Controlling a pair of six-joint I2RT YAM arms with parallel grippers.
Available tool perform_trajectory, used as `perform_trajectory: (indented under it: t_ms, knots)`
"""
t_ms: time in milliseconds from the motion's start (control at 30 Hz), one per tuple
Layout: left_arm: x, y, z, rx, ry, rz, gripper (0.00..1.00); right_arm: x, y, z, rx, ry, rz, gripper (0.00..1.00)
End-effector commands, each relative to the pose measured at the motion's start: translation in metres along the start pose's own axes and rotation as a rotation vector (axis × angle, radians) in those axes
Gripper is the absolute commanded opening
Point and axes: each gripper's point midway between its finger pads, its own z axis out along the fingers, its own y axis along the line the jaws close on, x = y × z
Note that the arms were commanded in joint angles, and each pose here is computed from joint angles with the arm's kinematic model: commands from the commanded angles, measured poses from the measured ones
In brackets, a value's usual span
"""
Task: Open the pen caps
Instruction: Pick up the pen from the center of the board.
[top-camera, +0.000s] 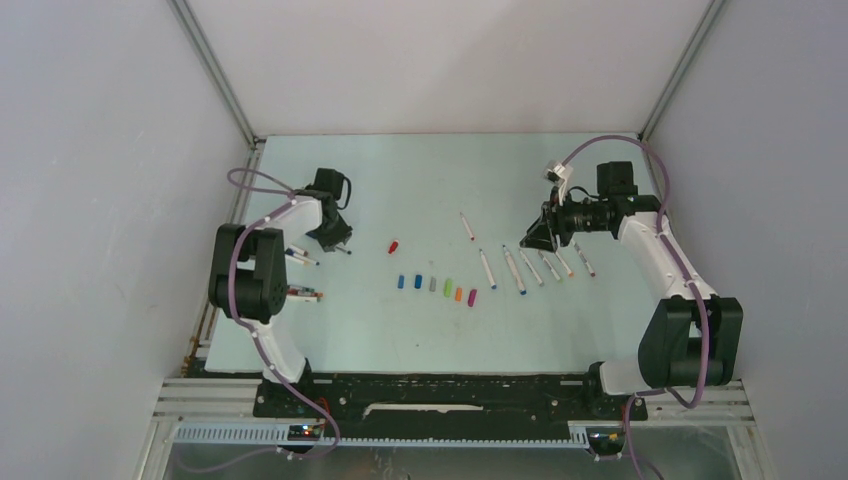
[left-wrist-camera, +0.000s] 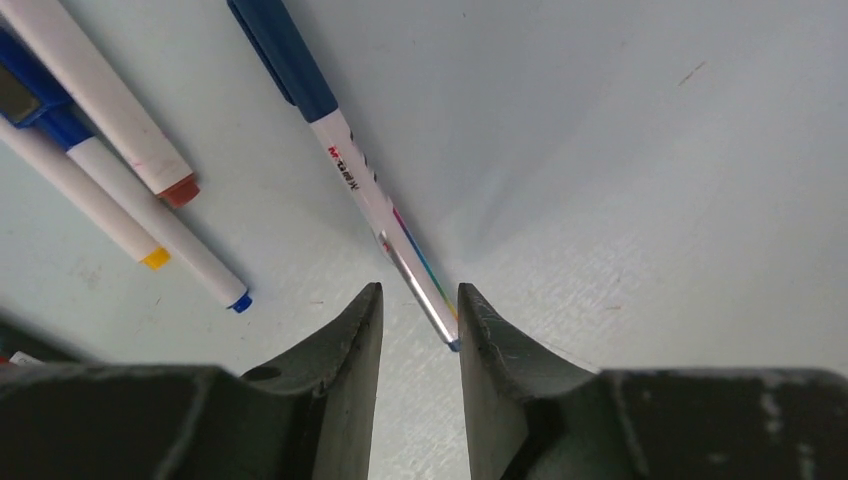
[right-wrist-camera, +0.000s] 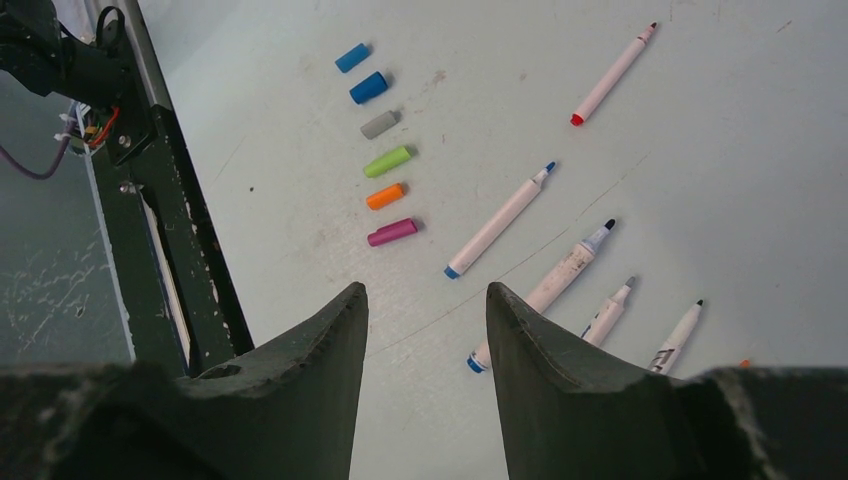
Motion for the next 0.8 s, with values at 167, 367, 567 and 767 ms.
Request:
perform_trajectory:
  t_ms: [167,367,567,767]
  knots:
    - [-0.015,-0.004,-0.009,0.038,-0.040,-0.060,0.37,-0.014,0.006,-0.004,-0.014,-0.046,-0.036,0.50]
    - [-0.012,-0.010,-0.003,0.061,0.000,-0.072,0.37,-0.014,0.007,-0.004,-0.018,-0.047,-0.037,0.50]
    - [-0.014,-0.009,0.000,0.066,0.025,-0.117,0.38,-0.015,0.005,-0.008,-0.013,-0.055,-0.034,0.50]
    - [-0.017,-0.007,0.003,0.065,0.077,-0.159,0.37,-0.015,0.002,-0.012,-0.004,-0.065,-0.027,0.50]
